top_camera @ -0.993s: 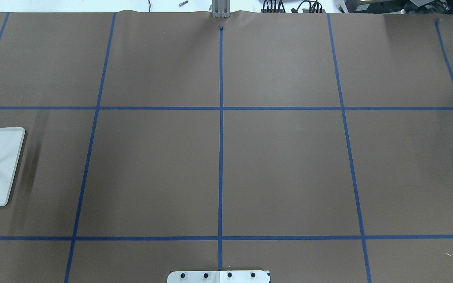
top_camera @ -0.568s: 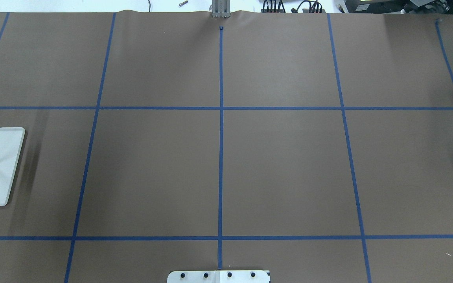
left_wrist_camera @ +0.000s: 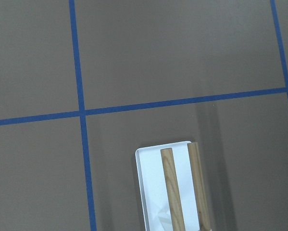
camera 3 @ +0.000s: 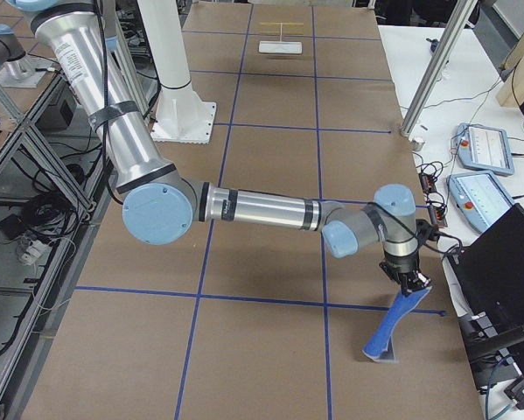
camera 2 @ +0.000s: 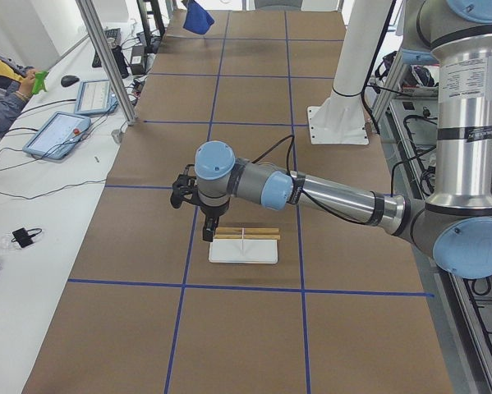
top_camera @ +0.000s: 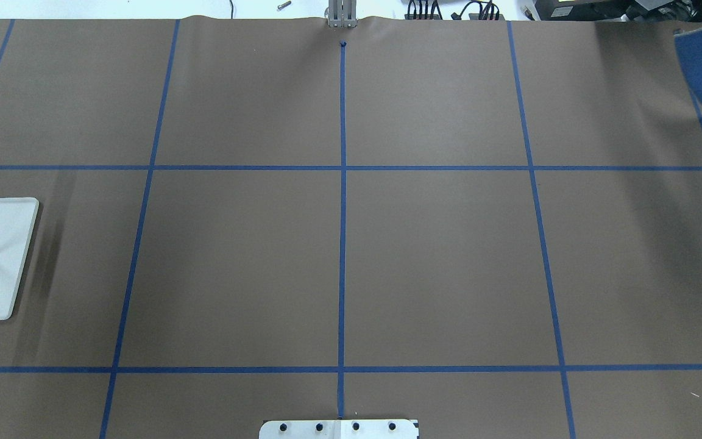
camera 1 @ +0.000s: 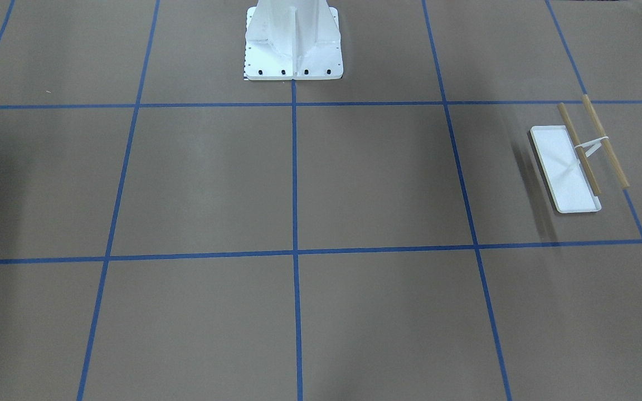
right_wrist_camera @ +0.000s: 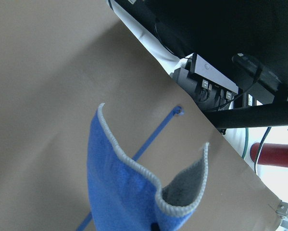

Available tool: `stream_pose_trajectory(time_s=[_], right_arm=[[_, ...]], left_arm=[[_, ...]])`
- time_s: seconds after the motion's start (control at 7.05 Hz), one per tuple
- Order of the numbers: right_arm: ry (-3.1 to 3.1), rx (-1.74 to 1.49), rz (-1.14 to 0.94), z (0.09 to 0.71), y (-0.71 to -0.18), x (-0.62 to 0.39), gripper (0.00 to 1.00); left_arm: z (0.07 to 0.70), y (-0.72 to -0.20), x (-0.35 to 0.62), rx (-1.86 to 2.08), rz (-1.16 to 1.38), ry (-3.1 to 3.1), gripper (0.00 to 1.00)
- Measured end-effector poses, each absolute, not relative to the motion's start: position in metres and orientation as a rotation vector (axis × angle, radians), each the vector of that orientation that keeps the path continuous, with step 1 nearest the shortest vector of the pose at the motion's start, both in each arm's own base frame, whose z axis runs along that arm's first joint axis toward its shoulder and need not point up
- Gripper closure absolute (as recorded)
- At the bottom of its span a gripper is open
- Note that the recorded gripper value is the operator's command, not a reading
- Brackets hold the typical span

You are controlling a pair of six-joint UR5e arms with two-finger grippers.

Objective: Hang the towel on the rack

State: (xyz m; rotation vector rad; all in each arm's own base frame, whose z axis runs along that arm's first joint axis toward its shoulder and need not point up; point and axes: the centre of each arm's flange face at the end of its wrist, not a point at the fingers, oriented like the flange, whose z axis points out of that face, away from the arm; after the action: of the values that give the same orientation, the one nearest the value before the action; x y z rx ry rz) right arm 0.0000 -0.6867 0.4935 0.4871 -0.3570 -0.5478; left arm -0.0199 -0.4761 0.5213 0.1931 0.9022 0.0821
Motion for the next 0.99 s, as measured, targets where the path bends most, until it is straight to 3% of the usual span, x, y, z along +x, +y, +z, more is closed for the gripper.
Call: stream_pose_trajectory(time_s=[0.43, 0.99], right_arm=[[-0.492, 0.474, -0.412, 0.325, -0.605, -0.101, 1.0], [-0.719, 0.443, -0.209, 0.183, -0.516, -0.216, 1.0]], left_arm=[[0.457, -0.516, 0.009, 0.132, -0.084, 0.99, 0.02], [0.314, -0.566, 0.114, -0.069, -0.36, 1.104, 0.02]])
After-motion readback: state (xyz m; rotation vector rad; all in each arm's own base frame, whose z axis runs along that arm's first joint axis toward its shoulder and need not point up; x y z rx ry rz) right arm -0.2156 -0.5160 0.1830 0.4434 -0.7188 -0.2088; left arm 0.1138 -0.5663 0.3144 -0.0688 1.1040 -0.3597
